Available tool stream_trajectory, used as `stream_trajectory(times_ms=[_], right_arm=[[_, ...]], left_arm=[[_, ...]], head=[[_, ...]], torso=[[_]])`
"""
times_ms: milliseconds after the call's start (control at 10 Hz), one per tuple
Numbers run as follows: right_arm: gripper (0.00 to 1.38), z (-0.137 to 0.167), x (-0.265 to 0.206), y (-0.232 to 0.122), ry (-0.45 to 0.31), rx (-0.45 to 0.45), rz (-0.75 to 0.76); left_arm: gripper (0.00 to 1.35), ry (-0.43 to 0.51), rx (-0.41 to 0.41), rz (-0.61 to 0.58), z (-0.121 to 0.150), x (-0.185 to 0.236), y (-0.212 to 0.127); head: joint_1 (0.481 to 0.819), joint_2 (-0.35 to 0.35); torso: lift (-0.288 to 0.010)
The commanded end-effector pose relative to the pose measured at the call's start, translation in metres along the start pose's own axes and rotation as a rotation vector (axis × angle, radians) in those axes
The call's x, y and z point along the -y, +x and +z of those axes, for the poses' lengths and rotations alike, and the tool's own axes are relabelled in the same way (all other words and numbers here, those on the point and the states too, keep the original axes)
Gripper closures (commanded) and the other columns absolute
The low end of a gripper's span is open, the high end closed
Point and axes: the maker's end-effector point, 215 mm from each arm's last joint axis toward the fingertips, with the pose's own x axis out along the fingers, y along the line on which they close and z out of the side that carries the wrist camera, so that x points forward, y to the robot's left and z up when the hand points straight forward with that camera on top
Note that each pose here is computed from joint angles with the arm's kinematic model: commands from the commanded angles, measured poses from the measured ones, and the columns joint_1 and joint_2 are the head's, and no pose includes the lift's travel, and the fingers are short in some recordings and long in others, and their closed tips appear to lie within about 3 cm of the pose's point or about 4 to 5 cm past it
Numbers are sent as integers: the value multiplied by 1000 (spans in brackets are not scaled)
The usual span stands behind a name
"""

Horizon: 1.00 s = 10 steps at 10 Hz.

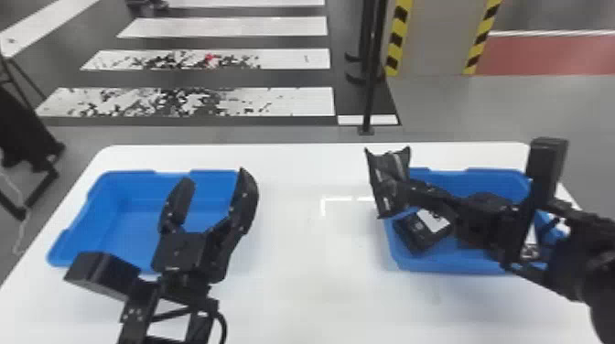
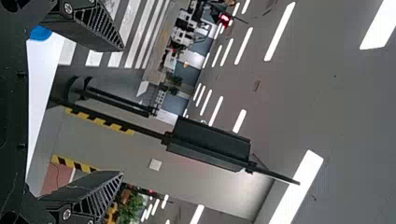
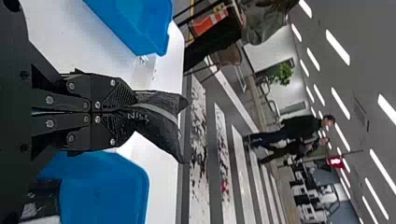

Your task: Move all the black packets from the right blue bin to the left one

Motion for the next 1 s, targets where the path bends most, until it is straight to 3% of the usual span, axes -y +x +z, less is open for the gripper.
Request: stream_trajectory(times_ms=[0,100,200,500,900], right_arm=[[1144,0,-20,27,29,-9,133],[1144,-5,-32,43,46,-28,222],[1144,-9,-49,55,56,-42,289],[1142,-14,-107,71,127,-54,472],[1142,-19,-162,76,143,-72,599]], left_arm=[[110,-79,-9,-27,-2,15,3],[110,-166,-53,-59,-16,30,4],[110,-195,-82,-92,-24,43,6],[110,-194,-123,-115,-35,50,8],[113,-190,-144,-127,-40,52,9]], head=[[695,49],[695,56],[695,72],[695,99],[695,154]], torso=[[-168],[-168],[-168],[-168],[-168]])
